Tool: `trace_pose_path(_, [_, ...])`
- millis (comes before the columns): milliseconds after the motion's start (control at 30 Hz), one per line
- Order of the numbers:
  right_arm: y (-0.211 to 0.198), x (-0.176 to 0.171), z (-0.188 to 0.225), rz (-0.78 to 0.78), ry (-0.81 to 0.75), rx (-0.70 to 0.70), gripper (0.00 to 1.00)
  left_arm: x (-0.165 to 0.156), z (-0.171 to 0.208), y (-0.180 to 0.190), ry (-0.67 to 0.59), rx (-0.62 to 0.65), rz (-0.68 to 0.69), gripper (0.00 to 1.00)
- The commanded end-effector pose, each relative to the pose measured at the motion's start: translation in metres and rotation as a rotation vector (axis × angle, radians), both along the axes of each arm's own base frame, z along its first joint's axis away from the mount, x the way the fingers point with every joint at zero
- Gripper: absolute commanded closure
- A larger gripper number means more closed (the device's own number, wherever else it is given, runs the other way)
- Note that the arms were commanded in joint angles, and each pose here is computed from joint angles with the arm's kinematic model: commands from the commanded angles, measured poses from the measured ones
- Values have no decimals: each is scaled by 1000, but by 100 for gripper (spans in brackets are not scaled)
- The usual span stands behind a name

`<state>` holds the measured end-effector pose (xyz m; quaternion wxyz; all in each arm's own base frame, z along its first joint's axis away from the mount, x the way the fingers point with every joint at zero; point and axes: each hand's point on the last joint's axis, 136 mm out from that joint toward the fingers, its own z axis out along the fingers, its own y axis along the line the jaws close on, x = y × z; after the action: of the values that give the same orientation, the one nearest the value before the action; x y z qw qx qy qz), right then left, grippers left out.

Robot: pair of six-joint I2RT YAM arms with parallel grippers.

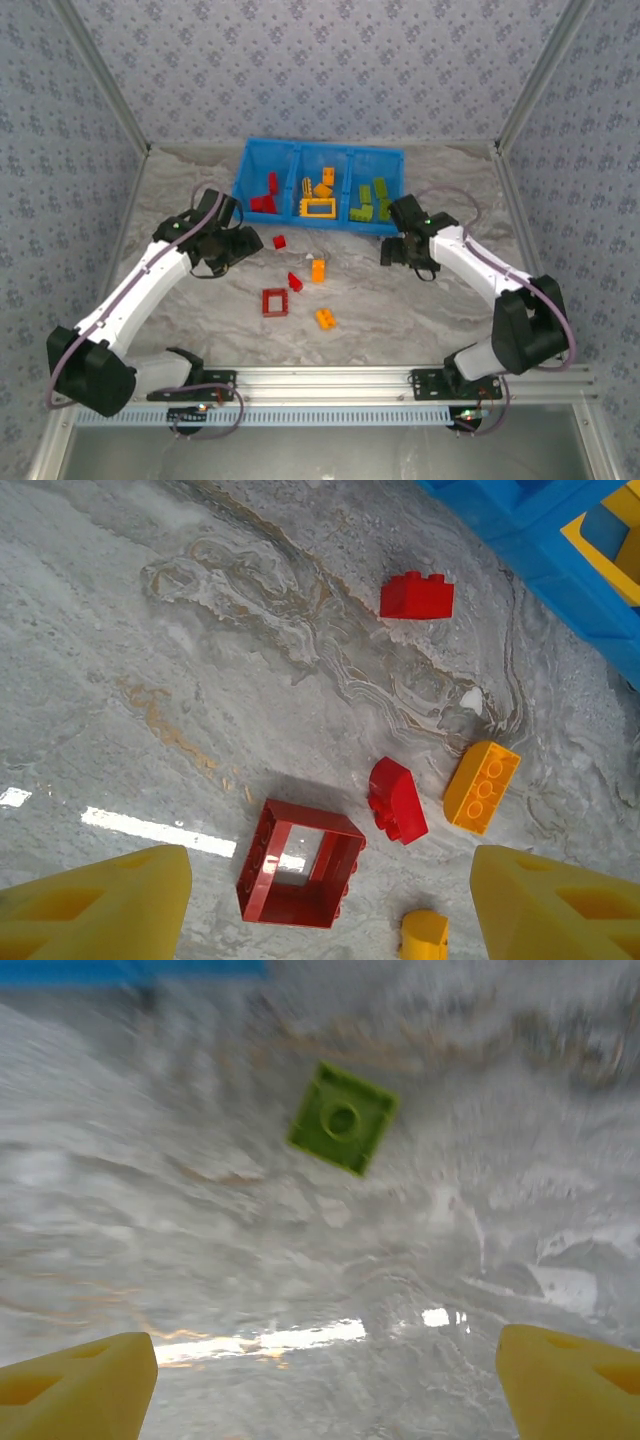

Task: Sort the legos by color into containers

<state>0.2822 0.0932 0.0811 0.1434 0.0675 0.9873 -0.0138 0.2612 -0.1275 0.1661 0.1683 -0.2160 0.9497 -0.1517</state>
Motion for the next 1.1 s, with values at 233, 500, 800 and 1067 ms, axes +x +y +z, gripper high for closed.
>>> trace_pose_path(233, [4, 42, -29, -290, -60, 172, 14, 4, 9, -9, -14, -18, -45, 26])
trace_pose_path(500, [-8, 55, -50, -345, -43, 148, 28, -2, 11, -5, -23, -21, -33, 26])
trace_pose_path(800, [-8, 72, -56, -311, -52, 173, 47, -4, 10, -5, -18, -22, -38, 26])
trace_pose_path(1067, [-14, 63, -57, -324, -37, 147, 70, -2, 12, -6, -23, -24, -41, 26])
